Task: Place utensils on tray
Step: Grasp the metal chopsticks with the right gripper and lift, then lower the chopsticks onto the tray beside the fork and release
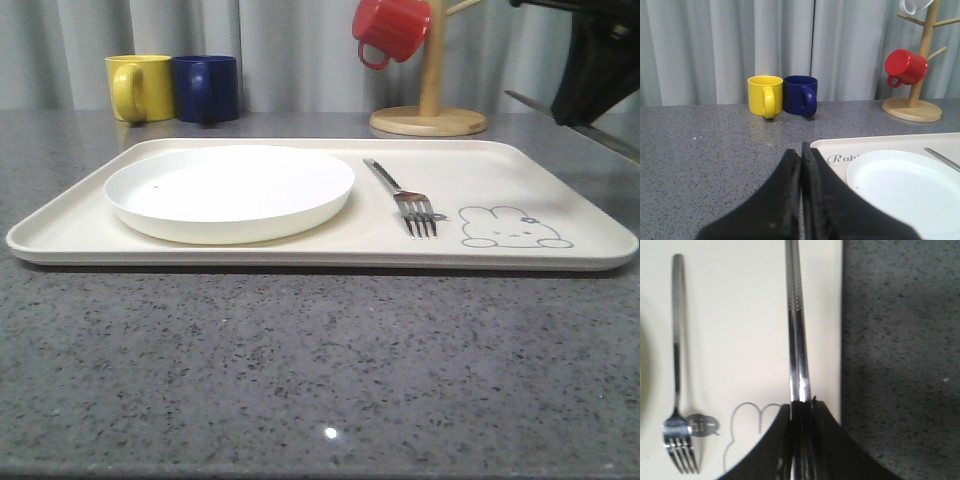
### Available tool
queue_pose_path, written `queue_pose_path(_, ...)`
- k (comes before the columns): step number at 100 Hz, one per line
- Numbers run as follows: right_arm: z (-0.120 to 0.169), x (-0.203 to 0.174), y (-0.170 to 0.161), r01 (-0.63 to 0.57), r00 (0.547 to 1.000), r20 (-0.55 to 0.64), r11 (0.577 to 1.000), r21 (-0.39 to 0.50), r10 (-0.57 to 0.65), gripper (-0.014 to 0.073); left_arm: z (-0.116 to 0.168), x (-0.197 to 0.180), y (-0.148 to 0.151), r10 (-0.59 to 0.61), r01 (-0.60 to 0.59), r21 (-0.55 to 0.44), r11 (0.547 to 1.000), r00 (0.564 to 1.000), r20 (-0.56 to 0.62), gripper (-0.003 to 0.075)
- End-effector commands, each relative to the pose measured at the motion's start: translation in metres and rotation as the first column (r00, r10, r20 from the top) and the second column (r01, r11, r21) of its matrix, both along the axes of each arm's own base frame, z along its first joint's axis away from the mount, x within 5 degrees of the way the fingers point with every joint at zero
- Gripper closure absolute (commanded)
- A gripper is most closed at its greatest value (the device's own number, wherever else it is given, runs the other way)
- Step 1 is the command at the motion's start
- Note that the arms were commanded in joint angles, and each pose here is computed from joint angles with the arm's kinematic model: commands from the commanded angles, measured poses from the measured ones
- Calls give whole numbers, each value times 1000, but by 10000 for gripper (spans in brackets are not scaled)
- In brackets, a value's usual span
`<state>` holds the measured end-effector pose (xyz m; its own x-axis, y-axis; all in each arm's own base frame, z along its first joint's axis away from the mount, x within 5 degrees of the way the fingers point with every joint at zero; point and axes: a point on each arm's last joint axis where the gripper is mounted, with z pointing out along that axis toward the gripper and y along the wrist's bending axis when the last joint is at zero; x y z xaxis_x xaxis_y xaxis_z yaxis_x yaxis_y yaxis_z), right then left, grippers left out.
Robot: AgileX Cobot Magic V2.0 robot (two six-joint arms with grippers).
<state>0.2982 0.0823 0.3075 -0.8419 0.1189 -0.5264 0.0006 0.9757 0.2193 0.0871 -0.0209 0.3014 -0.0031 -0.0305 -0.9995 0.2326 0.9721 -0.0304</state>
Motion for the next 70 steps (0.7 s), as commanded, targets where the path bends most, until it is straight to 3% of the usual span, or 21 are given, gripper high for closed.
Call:
queue_pose_path(1, 23, -1, 8, 9, 991, 130, 999, 47, -15, 549, 15, 0, 2, 25, -23, -25, 999, 996, 90, 738)
queue_pose_path(28, 4, 9, 33, -2, 995, 102, 997, 83, -6, 549, 15, 0, 2, 25, -23, -25, 999, 996, 90, 738)
queue_pose_path(70, -14, 25, 46, 15, 994, 110, 992, 123, -28, 549, 15, 0, 2, 25, -23, -25, 999, 996, 90, 738)
